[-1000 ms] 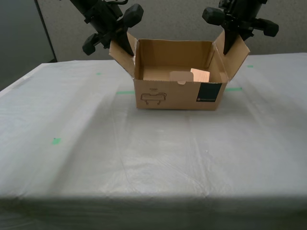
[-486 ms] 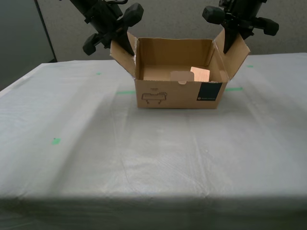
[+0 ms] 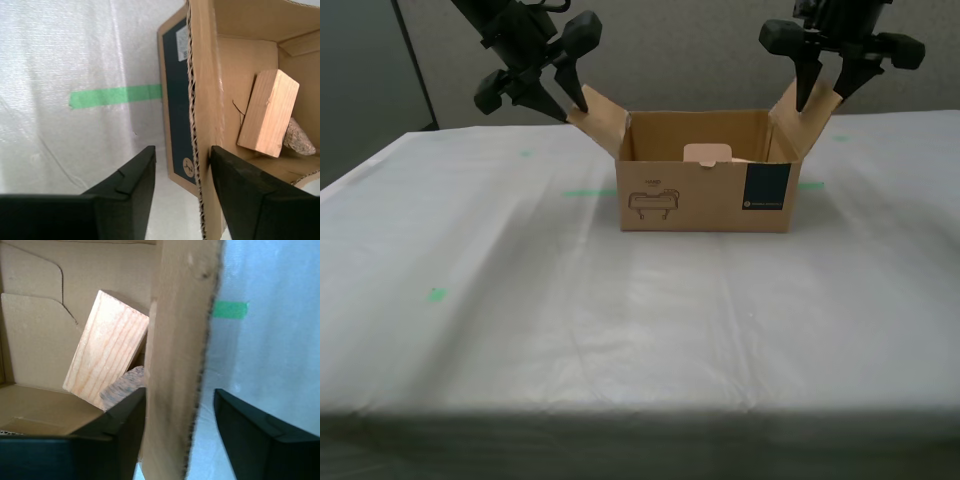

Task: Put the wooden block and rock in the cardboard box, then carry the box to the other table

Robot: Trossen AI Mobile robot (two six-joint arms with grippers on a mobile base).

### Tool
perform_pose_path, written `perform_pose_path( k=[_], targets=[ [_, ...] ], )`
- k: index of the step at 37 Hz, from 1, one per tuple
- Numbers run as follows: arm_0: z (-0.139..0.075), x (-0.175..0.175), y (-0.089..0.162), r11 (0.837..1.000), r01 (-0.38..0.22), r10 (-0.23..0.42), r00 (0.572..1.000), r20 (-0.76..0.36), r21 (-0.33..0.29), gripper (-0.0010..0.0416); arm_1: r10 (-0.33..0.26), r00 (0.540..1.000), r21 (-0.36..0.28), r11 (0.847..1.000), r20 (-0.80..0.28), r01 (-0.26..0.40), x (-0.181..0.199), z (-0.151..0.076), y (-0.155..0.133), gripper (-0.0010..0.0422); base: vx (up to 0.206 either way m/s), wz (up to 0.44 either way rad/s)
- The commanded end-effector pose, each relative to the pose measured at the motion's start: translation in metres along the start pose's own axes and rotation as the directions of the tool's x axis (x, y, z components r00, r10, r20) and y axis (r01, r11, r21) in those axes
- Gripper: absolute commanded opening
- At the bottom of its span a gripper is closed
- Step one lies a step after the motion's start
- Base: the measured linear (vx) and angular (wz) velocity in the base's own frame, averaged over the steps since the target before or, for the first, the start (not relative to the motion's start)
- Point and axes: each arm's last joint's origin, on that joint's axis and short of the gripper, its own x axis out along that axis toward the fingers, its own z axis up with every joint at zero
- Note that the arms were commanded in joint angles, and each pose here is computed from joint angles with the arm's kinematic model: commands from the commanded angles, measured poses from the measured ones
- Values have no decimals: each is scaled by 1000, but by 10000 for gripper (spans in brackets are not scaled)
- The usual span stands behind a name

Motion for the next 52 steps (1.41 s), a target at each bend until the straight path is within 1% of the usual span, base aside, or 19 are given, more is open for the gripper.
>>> perform_pose_path(
  k=[1, 4, 7, 11, 12, 14, 18, 22, 26, 35, 52],
  targets=[
    [0, 0, 1, 1000, 3, -3, 1000, 0, 1, 258, 0, 1000, -8, 1000, -2, 0, 0, 0, 0, 182, 0, 0],
    [0, 0, 1, 1000, 3, -3, 1000, 0, 1, 312, 0, 1000, -12, 1000, -2, 0, 0, 0, 0, 207, 0, 0],
    [0, 0, 1, 1000, 3, -3, 1000, 0, 0, 357, 0, 1000, -13, 1000, -3, 0, 0, 0, 0, 227, 0, 0],
    [0, 0, 1, 1000, -4, 4, 1000, -1, -1, 405, -1, 1000, -15, 1000, -4, 1, 0, 0, 0, 251, 0, 0],
    [0, 0, 2, 1000, -9, 9, 1000, -2, -1, 406, -2, 1000, -15, 1000, -4, 2, 0, 0, 0, 256, 0, 0],
    [0, 0, 2, 1000, -21, 21, 1000, -4, -1, 391, -11, 1000, -15, 1000, -8, 11, 0, -1, -1, 266, 0, 0],
    [0, 0, 3, 1000, -31, 31, 1000, -5, -2, 371, -49, 999, -17, 999, -20, 49, 0, -1, -2, 280, 0, 0],
    [0, 0, 3, 1000, -31, 31, 1000, -4, -2, 362, -50, 999, -17, 999, -20, 50, 0, -1, -2, 289, 0, 0],
    [0, 0, 3, 1000, -31, 31, 1000, -3, -3, 367, -50, 999, -16, 999, -20, 50, 0, -1, -2, 294, 0, 0],
    [0, 0, 4, 1000, -31, 31, 1000, -3, -5, 400, -52, 999, -12, 999, -13, 52, 0, 0, -2, 293, 0, 0],
    [0, 0, 5, 999, -32, 32, 999, -3, -9, 399, -54, 998, 2, 999, 19, 54, 0, 3, -3, 293, 0, 0]
  ],
)
